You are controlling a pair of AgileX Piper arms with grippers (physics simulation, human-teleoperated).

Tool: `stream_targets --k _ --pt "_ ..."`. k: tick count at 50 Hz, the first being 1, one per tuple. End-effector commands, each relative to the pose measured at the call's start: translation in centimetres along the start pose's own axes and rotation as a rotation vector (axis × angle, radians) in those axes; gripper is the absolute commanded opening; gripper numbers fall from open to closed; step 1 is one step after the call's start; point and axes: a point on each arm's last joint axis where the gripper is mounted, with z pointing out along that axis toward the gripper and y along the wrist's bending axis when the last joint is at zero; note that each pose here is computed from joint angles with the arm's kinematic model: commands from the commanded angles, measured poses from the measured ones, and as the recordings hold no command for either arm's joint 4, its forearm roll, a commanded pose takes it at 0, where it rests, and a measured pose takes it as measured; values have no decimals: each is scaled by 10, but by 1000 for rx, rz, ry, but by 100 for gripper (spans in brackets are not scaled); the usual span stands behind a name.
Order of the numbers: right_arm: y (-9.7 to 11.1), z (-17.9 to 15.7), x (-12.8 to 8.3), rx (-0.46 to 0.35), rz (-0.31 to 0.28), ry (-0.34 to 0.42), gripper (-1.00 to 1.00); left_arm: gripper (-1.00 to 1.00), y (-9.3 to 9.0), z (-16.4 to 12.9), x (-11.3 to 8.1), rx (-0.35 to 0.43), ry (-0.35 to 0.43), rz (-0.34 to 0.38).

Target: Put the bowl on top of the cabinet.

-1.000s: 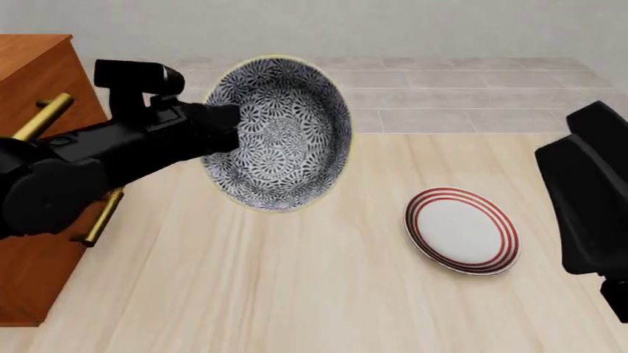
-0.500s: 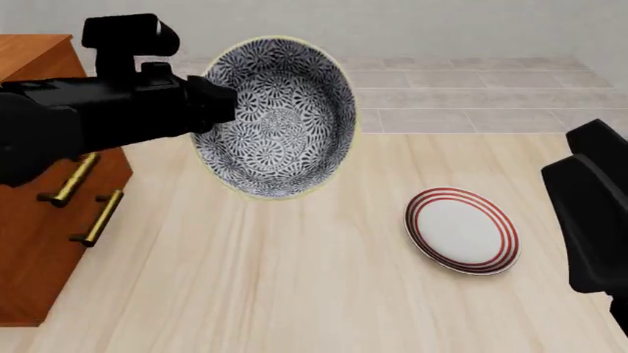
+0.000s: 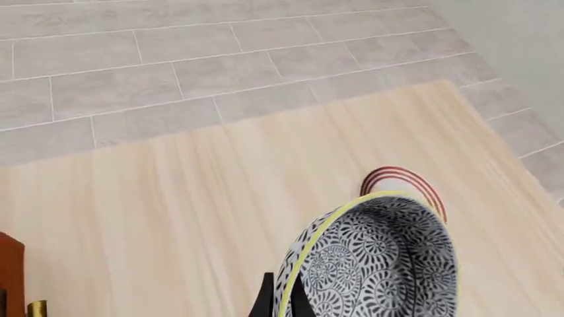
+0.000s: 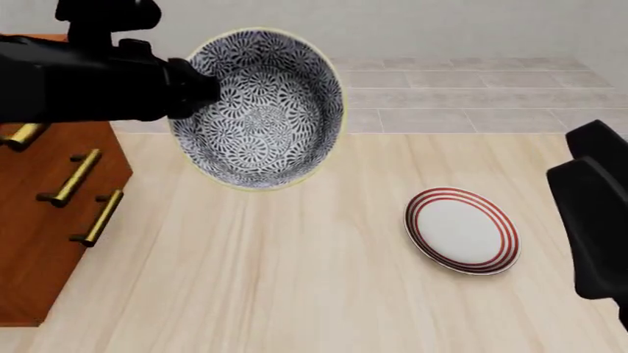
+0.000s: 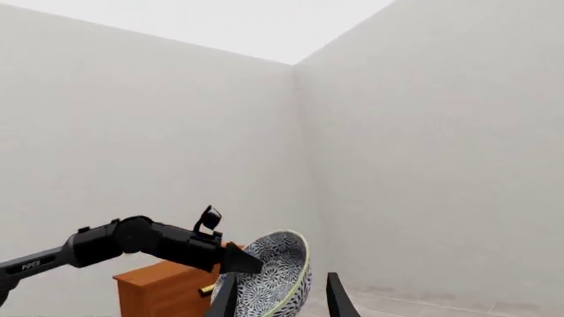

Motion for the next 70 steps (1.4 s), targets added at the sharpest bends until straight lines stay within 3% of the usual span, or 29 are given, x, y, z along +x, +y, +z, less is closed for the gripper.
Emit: stream_targets --k 1,6,11,13,16,19,24,28,38,39,46,70 --pt "0 3 2 -6 0 3 100 -100 -14 2 2 30 79 -67" --pt "-1 4 3 0 -2 5 100 -100 -22 2 5 54 99 -76" --pt "0 3 3 -1 -1 3 100 -100 -18 2 1 36 107 -81" --pt "-1 4 3 0 -1 5 100 -100 -14 -1 -1 19 104 -156" --pt "-1 4 4 0 0 5 100 -100 -16 -6 -8 26 83 -159" --pt "-1 4 4 -1 0 6 100 -100 4 -15 -20 -30 13 -213" --pt "-1 5 4 2 -8 7 100 -100 26 -18 -24 -101 -24 -236" --pt "-1 6 5 6 -11 10 100 -100 38 -20 -23 -142 -42 -315" --pt "-1 6 5 6 -16 16 100 -100 57 -37 -40 -214 -100 -306" --pt "-2 7 5 8 -14 17 100 -100 66 -44 -45 -250 -127 -300" --pt "-2 8 6 9 -11 20 100 -100 84 -60 -48 -325 -181 -331" --pt "-2 7 6 8 -10 23 100 -100 107 -82 -46 -441 -202 -344"
